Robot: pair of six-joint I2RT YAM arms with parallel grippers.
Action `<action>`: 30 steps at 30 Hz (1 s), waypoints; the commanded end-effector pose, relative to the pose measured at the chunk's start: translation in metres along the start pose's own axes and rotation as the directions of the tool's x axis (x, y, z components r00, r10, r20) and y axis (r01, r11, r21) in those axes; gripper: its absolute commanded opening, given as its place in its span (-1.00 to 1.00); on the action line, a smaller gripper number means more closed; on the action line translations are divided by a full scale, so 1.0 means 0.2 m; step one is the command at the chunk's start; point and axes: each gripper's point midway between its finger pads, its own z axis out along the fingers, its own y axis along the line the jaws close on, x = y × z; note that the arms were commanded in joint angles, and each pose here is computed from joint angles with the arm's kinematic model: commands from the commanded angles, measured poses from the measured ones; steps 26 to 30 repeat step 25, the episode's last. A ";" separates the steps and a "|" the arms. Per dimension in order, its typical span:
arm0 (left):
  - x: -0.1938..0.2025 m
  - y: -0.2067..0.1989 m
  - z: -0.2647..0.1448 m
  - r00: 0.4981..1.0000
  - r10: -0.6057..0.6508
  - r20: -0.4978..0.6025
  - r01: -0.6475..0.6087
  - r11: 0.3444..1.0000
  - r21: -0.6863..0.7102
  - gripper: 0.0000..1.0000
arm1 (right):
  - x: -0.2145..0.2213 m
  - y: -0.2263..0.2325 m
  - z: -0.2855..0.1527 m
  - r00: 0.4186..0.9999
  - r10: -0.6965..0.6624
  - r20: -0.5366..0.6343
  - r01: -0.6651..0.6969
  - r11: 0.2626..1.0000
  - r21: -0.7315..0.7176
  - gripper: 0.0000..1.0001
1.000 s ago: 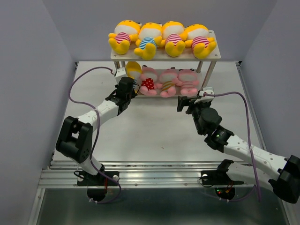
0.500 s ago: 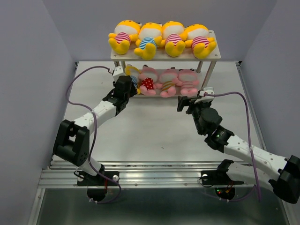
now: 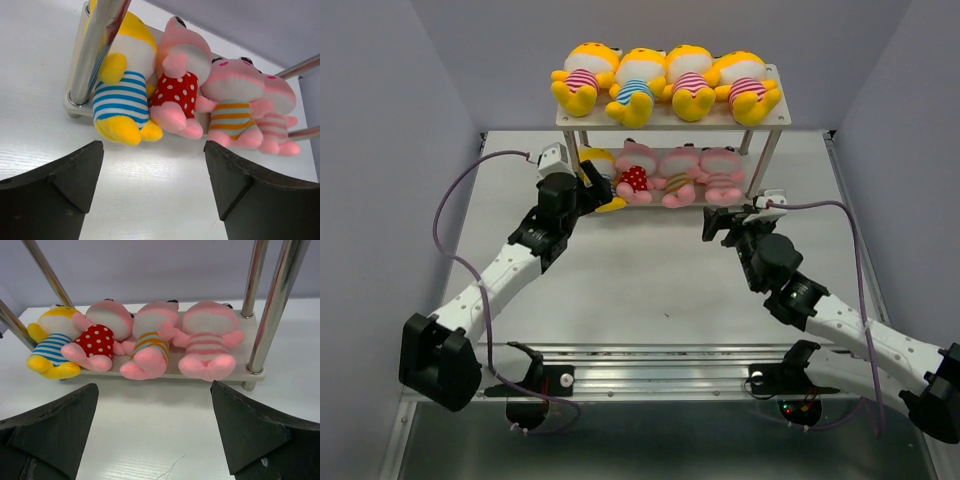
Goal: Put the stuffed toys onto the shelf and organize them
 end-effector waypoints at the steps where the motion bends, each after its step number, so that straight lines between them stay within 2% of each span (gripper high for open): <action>1: -0.04 -0.05 -0.17 0.999 -0.041 0.008 0.040 0.995 0.090 0.93 | -0.05 -0.01 -0.04 0.997 0.075 0.003 -0.075 0.997 -0.008 1.00; 7: 0.03 -0.01 -0.43 0.995 -0.094 -0.031 0.097 0.981 0.167 0.98 | 0.05 -0.09 -0.15 0.988 0.129 -0.086 -0.128 0.992 0.023 1.00; 9: 0.03 0.08 -0.54 0.991 -0.134 -0.022 0.136 0.983 0.127 0.98 | 0.08 -0.13 -0.19 0.983 0.154 -0.098 -0.149 0.987 0.056 1.00; 13: 0.11 0.33 -0.68 0.982 -0.187 -0.002 0.187 0.981 -0.043 0.98 | 0.20 -0.25 -0.29 0.973 0.159 -0.168 -0.140 0.983 0.122 1.00; 16: 0.13 0.41 -0.78 0.974 -0.224 0.022 0.225 0.971 -0.076 0.98 | 0.24 -0.30 -0.36 0.965 0.198 -0.172 -0.177 0.975 0.131 1.00; 22: 0.06 0.37 -0.84 0.966 -0.251 0.064 0.251 0.968 -0.002 0.98 | 0.25 -0.32 -0.39 0.953 0.261 -0.152 -0.243 0.961 0.130 1.00; 30: 0.04 0.37 -0.85 0.967 -0.247 0.069 0.248 0.969 -0.010 0.98 | 0.25 -0.30 -0.39 0.953 0.257 -0.162 -0.238 0.963 0.128 1.00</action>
